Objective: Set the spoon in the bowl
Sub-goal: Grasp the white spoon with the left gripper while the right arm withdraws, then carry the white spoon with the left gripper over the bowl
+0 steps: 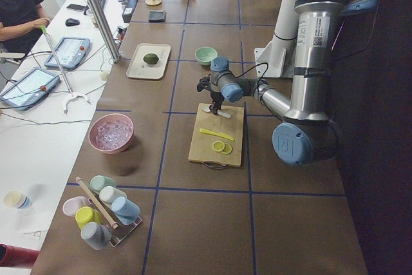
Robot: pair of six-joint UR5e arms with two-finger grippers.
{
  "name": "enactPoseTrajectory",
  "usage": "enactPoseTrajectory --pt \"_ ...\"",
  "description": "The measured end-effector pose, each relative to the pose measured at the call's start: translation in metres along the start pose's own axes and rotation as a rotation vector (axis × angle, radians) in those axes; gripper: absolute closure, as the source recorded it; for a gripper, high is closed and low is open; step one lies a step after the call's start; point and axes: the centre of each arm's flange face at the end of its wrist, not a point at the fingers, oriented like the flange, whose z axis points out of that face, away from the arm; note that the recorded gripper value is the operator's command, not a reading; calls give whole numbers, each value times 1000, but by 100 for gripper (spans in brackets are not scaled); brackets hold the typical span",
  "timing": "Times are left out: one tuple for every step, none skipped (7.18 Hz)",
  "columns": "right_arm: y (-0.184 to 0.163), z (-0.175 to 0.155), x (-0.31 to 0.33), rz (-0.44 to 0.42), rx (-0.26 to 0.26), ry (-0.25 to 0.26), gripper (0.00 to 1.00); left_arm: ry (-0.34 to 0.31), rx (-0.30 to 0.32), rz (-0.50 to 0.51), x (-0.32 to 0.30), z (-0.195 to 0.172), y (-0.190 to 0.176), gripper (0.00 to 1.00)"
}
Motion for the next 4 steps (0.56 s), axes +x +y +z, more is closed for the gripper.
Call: enactPoseTrajectory --pt "0 0 0 2 0 0 1 5 4 -1 1 -3 -1 100" --pt "0 0 1 3 0 1 1 6 5 -4 2 -4 -1 100" --pt "0 1 1 5 -1 3 1 8 5 -6 2 -4 -1 100" --pt "0 1 2 6 -1 3 1 11 6 -6 3 -5 -1 100"
